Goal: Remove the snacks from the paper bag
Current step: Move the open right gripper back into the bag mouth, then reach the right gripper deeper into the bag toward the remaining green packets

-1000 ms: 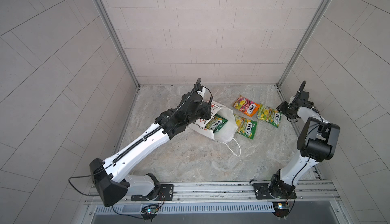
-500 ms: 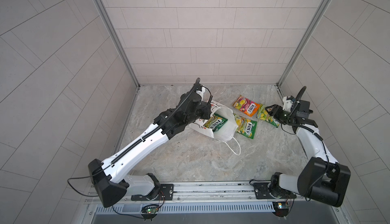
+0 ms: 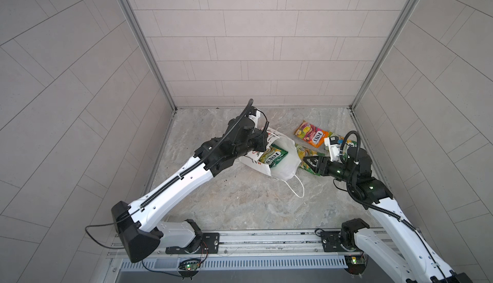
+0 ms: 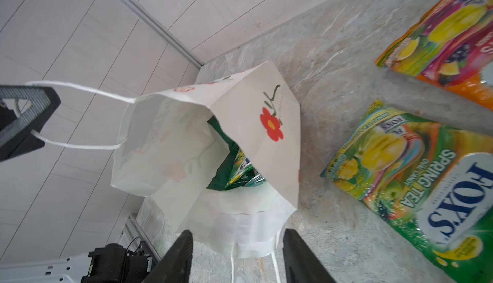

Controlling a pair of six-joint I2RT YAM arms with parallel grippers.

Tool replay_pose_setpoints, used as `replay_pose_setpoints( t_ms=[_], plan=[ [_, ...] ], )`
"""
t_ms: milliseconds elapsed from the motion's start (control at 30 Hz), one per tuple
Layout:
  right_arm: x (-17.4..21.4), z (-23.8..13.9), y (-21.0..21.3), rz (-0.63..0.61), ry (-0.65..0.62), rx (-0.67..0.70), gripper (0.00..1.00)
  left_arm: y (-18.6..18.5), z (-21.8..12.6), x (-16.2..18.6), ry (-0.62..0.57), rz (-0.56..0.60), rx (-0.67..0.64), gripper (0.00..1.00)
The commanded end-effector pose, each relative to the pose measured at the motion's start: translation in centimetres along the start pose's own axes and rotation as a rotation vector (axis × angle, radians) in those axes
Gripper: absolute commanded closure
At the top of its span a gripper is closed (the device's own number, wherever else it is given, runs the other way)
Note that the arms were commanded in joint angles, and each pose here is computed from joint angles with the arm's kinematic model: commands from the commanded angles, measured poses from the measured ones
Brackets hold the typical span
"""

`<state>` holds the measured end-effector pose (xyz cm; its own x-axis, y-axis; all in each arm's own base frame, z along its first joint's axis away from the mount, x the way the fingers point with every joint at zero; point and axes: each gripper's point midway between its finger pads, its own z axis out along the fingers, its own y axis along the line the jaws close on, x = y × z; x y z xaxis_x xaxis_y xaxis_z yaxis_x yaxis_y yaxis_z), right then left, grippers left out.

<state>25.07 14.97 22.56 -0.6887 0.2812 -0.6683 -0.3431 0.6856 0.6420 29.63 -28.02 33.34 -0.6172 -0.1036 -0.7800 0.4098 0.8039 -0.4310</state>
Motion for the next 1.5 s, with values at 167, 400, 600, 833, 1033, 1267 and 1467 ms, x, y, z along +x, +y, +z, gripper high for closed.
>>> replay_pose_setpoints(
  t_ms=[167,400,600,833,1033,1267,1467],
  plan=[
    [4.0,3.1,3.1,-0.144,0.089,-0.039,0.49,-0.3,-1.0,-0.7,-0.028,-0.006,0.008,1.0],
    [4.7,6.2,4.5,-0.183,0.131,-0.04,0.53,-0.2,-1.0,-0.7,-0.028,-0.004,0.003,1.0],
    [5.6,8.8,4.5,-0.188,0.176,-0.023,0.57,-0.2,-1.1,-0.6,-0.028,-0.004,0.005,1.0],
    [5.2,10.7,2.7,-0.159,0.152,0.095,0.61,-0.4,-1.1,-0.7,-0.027,-0.009,0.014,1.0],
    [5.5,12.4,1.9,-0.106,0.154,0.119,0.62,-0.4,-1.5,-0.8,-0.035,-0.012,0.018,1.0],
    [5.2,13.6,0.3,-0.047,0.134,0.219,0.64,-0.4,-1.5,-0.7,-0.033,-0.015,0.02,1.0],
    [4.4,14.3,-0.4,0.025,0.079,0.26,0.63,-0.6,-1.6,-0.7,-0.03,-0.016,0.027,1.0]
  ],
)
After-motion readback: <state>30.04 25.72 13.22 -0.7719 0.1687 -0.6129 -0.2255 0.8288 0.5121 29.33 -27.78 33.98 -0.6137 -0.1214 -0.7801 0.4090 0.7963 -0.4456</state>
